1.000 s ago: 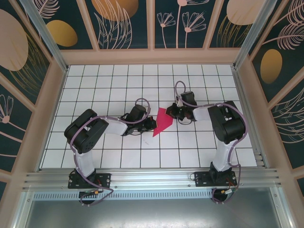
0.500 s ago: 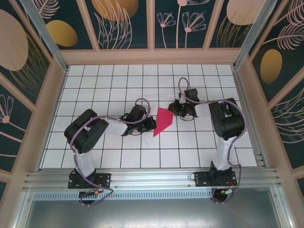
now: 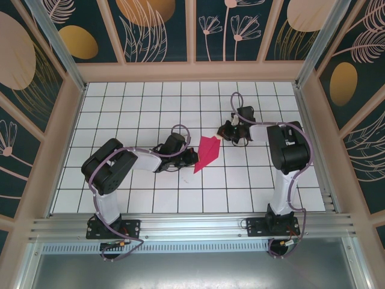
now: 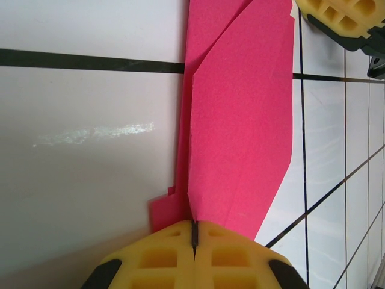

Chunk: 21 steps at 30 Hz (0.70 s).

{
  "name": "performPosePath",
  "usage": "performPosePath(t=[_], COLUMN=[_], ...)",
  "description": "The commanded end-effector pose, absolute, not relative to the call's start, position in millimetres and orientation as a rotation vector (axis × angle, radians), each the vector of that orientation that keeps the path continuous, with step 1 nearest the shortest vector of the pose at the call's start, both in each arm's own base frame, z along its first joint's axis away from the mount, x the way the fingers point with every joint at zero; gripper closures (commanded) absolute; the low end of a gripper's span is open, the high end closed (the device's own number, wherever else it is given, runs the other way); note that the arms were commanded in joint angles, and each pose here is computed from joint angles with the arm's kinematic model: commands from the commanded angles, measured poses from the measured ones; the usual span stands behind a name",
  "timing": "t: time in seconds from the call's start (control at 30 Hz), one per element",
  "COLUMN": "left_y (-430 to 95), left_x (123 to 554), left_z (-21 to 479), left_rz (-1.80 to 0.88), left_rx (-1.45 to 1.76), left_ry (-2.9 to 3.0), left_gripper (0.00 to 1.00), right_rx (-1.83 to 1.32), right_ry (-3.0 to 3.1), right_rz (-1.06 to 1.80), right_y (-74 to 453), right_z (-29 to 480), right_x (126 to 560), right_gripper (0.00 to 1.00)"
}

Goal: Fold a paper plane with a square sheet of paper (pick it up from the middle)
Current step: Fourth fold the wing at the center of the table.

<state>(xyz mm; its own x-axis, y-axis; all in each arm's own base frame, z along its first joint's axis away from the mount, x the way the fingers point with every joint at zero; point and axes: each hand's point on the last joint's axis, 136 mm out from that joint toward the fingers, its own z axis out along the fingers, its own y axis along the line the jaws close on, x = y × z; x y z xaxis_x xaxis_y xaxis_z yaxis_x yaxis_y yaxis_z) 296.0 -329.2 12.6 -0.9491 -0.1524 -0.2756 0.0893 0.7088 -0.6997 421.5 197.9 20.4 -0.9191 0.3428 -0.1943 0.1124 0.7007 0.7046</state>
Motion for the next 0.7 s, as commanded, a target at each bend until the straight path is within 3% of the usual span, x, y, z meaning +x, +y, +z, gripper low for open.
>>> performPosePath(t=[0.0, 0.23, 0.5, 0.67], left_y=[-282.1, -286.3, -292.9, -292.4], left_x=[268.4, 273.6, 279.3, 283.8], left_z=[-59.3, -52.0, -38.9, -22.4], left_rz=[-0.753, -0.771, -0.807, -0.798], left_rx=[-0.129, -0.127, -0.115, -0.103], left_ry=[2.819, 2.800, 2.770, 2.737], left_gripper=[1.00, 1.00, 1.00, 0.90], right_rx=[0.333, 0.152, 0.119, 0.125], right_ry=[2.587, 2.530, 2.636, 2.690], right_rz=[0.985, 1.074, 1.068, 1.034], right_y=[188.9, 222.0, 249.9, 247.8], right_z=[34.7, 80.2, 37.8, 13.8], right_x=[425.4, 391.8, 357.6, 351.3], right_gripper=[0.99, 0.94, 0.96, 1.00])
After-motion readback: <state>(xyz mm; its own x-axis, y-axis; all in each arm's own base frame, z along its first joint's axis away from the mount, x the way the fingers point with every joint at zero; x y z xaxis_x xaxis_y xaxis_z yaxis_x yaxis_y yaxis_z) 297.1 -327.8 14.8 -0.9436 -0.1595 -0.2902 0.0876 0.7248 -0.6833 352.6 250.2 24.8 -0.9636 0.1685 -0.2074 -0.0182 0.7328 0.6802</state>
